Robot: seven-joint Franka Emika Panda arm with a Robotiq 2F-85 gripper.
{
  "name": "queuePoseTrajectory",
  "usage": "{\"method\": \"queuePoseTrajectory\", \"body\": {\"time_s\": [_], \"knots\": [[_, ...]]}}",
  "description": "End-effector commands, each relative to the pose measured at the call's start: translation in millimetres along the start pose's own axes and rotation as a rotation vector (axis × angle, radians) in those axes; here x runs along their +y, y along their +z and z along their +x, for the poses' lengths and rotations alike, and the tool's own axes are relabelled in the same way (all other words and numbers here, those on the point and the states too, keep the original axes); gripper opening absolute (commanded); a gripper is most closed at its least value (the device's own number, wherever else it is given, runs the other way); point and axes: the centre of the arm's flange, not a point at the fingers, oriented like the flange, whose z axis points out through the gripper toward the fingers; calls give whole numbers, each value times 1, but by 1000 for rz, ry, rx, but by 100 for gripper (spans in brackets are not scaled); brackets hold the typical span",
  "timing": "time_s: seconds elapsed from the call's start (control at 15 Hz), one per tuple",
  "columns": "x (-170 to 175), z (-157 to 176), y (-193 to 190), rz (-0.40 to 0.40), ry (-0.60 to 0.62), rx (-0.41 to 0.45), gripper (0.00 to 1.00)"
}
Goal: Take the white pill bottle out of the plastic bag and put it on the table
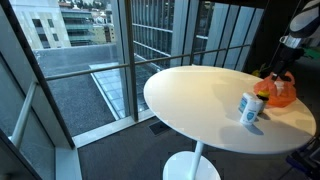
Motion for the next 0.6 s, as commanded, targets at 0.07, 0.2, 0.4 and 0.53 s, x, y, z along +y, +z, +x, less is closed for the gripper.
{"method": "queuePoseTrajectory", "body": {"time_s": [0.07, 0.2, 0.4, 0.53], "knots": [[15, 11, 10, 33, -30, -11, 100], [16, 9, 15, 43, -45, -22, 100], [15, 6, 22, 55, -68, -36, 100], [14, 4, 25, 58, -84, -46, 100]]}}
